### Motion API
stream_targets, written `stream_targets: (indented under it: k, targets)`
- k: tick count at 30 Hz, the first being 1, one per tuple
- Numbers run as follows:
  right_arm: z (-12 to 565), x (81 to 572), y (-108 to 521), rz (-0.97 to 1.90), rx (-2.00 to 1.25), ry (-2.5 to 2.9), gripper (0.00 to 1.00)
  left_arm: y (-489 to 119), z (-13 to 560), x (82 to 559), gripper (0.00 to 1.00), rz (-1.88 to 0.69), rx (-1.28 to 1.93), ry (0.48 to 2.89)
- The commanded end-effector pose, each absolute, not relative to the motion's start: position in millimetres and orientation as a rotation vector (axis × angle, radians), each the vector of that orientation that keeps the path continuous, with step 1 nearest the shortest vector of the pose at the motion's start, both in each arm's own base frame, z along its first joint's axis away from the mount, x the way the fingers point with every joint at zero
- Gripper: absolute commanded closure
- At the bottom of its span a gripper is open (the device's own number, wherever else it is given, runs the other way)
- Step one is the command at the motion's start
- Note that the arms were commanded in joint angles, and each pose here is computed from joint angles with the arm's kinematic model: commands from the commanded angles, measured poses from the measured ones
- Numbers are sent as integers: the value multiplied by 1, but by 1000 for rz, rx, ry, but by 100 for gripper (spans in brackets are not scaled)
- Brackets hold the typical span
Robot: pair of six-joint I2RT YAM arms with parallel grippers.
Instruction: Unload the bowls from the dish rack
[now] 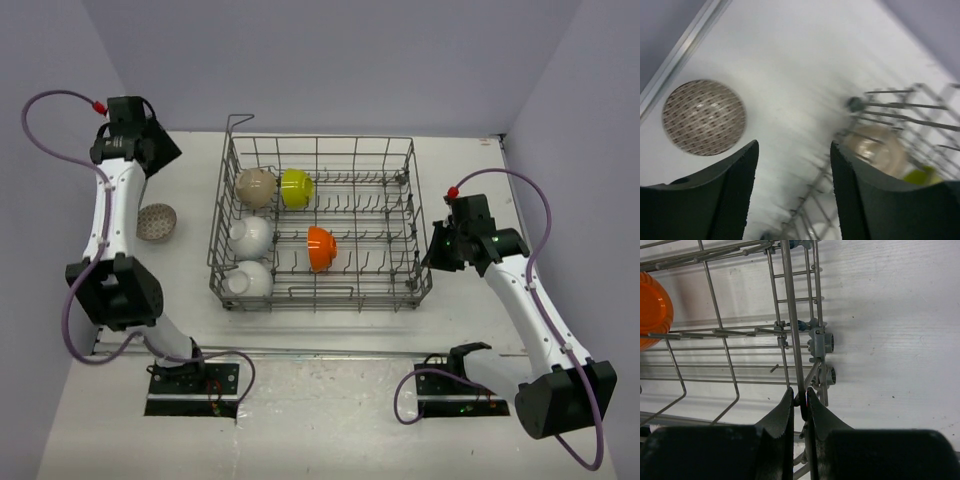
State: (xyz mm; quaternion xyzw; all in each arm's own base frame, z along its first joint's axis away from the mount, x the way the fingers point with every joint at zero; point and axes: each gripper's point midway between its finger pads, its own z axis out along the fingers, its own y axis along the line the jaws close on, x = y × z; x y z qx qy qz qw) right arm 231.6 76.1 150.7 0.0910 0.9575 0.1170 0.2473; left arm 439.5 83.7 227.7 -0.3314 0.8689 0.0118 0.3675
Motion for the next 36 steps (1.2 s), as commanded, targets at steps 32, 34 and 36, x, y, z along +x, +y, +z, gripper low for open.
stream_targets:
  k: [32, 34, 36]
  targets:
    - [147, 239, 84, 388, 394, 2576, 100, -235, 180, 301, 40, -951, -75, 2671]
    - [147, 239, 84, 392, 399, 2574, 100, -234, 170, 295, 41, -957, -78, 2691]
    - [147, 239, 85, 397, 402, 2574, 100, -236, 165, 292, 42, -983, -76, 2693]
